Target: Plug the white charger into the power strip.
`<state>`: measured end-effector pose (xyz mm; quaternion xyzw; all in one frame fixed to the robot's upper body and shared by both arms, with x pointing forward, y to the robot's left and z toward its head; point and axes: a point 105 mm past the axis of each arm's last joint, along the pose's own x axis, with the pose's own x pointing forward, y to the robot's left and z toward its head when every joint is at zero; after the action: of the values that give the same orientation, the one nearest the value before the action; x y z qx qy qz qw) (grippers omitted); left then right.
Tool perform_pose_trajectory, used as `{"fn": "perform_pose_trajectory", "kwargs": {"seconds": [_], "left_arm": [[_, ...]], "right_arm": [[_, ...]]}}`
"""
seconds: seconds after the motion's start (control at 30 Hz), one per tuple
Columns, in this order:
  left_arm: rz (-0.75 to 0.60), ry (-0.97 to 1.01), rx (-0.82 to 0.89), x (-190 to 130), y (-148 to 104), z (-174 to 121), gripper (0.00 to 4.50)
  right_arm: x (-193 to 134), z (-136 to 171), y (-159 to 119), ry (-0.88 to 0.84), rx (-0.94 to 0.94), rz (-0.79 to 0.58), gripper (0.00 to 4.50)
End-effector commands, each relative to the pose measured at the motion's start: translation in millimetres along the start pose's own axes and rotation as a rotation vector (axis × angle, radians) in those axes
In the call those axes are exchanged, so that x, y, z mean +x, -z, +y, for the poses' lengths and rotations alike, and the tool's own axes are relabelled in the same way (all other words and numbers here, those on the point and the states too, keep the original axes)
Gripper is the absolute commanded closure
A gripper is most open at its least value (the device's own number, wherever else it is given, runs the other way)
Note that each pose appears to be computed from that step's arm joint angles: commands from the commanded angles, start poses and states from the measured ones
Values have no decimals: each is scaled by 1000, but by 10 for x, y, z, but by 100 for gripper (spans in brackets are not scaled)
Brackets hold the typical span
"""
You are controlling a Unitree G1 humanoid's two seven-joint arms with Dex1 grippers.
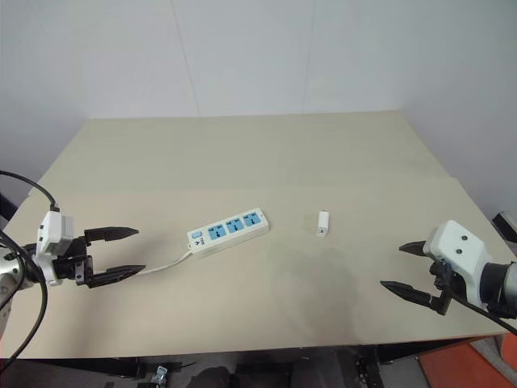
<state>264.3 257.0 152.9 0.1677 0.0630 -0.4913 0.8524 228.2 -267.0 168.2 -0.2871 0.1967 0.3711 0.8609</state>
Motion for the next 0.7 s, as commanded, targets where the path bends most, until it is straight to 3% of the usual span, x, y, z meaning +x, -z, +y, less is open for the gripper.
{"fn": "perform_pose_trajectory", "kwargs": {"seconds": [0.03,0.43,0.7], "left_arm": [[3,14,39,41,38,21,1],[-134,93,42,728,174,306,1],[-96,163,30,1048,321,326,1]], "right_arm": [[-12,-20,-100,20,-60,-16,0],[178,110,-334,-12,-96,-89,0],[113,199,-350,38,-82,-88,0]]}}
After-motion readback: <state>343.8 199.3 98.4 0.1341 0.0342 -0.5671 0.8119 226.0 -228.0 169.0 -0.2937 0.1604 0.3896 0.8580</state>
